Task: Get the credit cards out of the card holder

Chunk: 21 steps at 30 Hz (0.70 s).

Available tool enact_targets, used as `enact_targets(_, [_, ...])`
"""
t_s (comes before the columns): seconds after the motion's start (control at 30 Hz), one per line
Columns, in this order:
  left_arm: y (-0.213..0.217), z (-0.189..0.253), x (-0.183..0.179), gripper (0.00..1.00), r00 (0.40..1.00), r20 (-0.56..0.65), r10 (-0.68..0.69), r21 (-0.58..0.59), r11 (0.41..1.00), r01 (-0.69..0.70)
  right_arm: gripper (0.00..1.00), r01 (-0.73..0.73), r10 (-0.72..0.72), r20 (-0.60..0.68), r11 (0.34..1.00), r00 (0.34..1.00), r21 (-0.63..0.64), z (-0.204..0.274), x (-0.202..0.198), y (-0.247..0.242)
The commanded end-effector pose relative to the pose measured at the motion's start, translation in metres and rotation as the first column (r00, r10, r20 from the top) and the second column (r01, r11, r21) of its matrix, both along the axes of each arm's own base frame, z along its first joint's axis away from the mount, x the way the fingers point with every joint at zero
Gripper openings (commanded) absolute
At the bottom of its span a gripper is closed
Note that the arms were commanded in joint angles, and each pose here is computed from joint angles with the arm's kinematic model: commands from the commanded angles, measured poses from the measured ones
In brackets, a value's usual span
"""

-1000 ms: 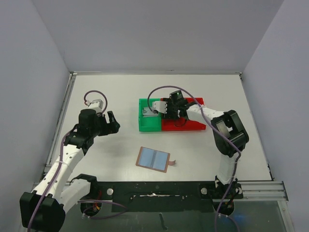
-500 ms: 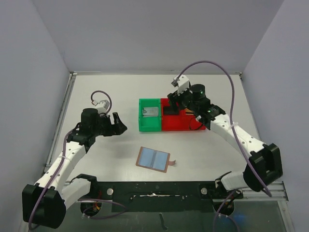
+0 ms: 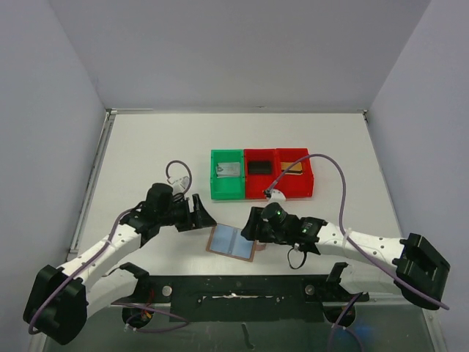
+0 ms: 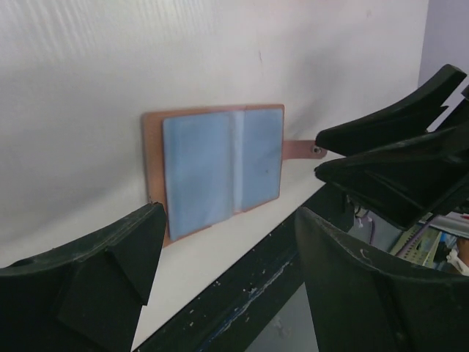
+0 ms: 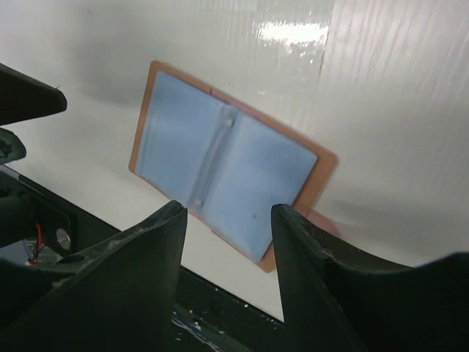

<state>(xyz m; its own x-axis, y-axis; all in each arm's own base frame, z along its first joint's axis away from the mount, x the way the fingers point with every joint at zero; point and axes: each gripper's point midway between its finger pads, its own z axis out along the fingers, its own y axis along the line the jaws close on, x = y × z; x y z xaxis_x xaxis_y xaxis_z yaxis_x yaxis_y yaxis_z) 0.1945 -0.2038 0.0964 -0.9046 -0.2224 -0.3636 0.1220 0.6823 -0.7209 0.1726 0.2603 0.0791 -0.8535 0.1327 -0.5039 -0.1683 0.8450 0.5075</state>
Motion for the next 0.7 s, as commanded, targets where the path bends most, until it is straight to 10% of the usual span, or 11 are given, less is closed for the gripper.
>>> enact_targets(0.0, [-0.016, -0.002, -0.003, 0.69, 1.000, 0.002, 0.009, 0.004, 1.000, -0.009, 0.50, 0.188, -0.186, -0.034, 0.978, 0.982, 0.088, 0.005, -0.002, 0.017])
enact_targets(0.67, [-0.036, -0.028, -0.007, 0.58, 0.998, -0.042, -0.056, 0.089, 0.994, 0.059, 0.45, 0.257, -0.253, -0.149, 0.966, 0.956, 0.004, -0.041, -0.026, 0.011])
